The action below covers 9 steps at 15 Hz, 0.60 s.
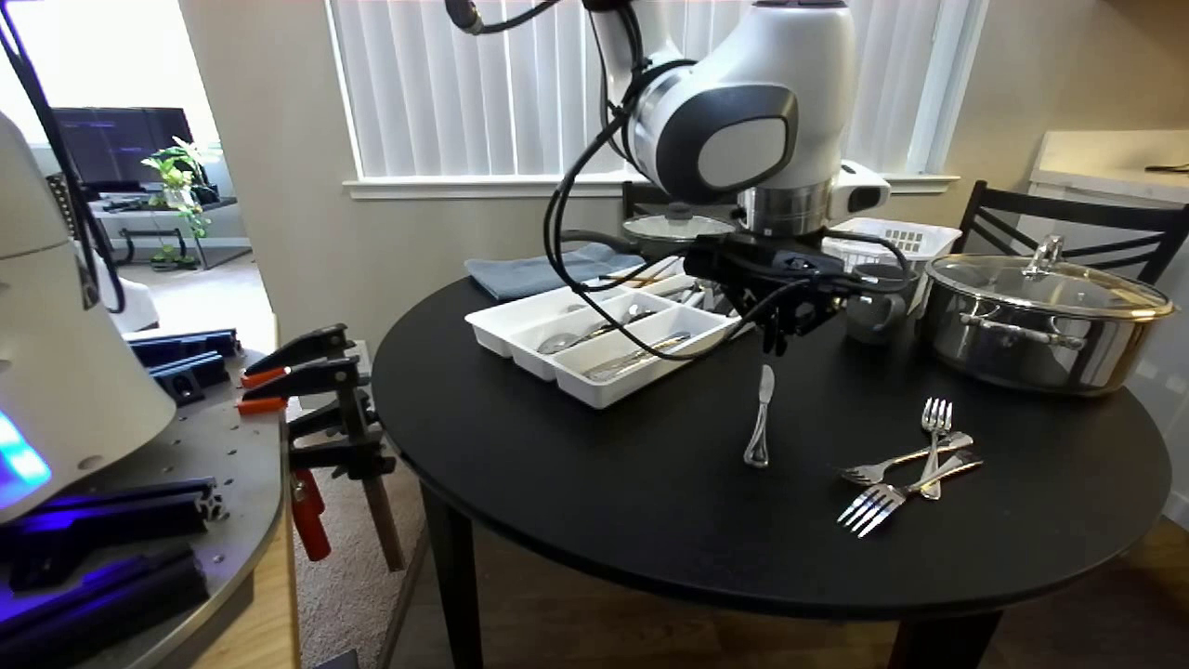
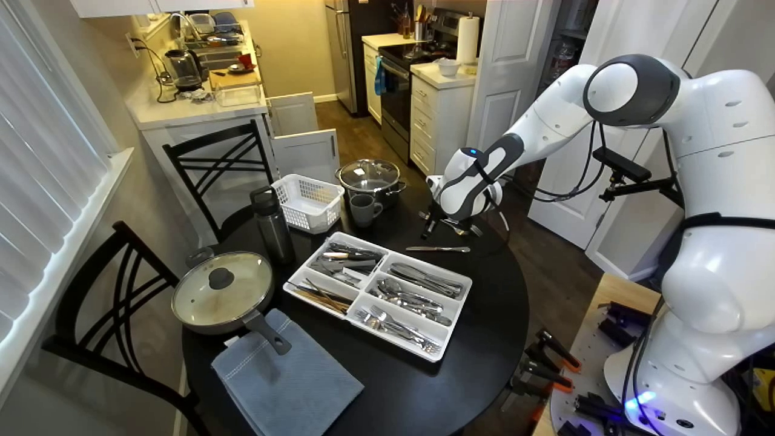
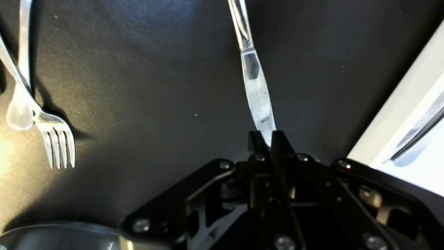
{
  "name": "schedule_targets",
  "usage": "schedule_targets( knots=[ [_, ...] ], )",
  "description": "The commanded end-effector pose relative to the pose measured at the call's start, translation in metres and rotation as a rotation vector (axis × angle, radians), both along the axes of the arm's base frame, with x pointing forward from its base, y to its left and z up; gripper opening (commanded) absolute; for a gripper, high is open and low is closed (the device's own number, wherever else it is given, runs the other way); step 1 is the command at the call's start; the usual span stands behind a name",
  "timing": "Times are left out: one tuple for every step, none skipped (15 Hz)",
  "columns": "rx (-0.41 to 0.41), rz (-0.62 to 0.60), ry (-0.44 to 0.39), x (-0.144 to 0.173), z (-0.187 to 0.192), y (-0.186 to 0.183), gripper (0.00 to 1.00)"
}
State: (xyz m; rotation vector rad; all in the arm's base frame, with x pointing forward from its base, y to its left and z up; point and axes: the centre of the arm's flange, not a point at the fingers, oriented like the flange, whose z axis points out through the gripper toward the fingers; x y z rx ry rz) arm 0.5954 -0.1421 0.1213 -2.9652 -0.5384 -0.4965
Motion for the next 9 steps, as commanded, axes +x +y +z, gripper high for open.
schedule_targets(
  knots=[
    [-0.002, 0.000, 0.015, -0.011, 0.017, 0.001, 0.03],
    [0.003, 0.018, 0.020, -0.014, 0.019, -0.001, 0.03],
    [0.004, 0.041, 0.032, -0.017, 0.019, -0.004, 0.03],
    [-0.004, 0.062, 0.041, -0.021, 0.020, -0.006, 0.03],
    [-0.020, 0.081, 0.050, -0.024, 0.022, -0.009, 0.37],
    [-0.024, 0.103, 0.052, -0.027, 0.023, -0.011, 0.39],
    [-0.043, 0.128, 0.058, -0.031, 0.024, -0.014, 0.44],
    [-0.063, 0.147, 0.065, -0.033, 0.023, -0.018, 0.49],
    [-0.076, 0.164, 0.070, -0.036, 0.023, -0.020, 0.56]
  ],
)
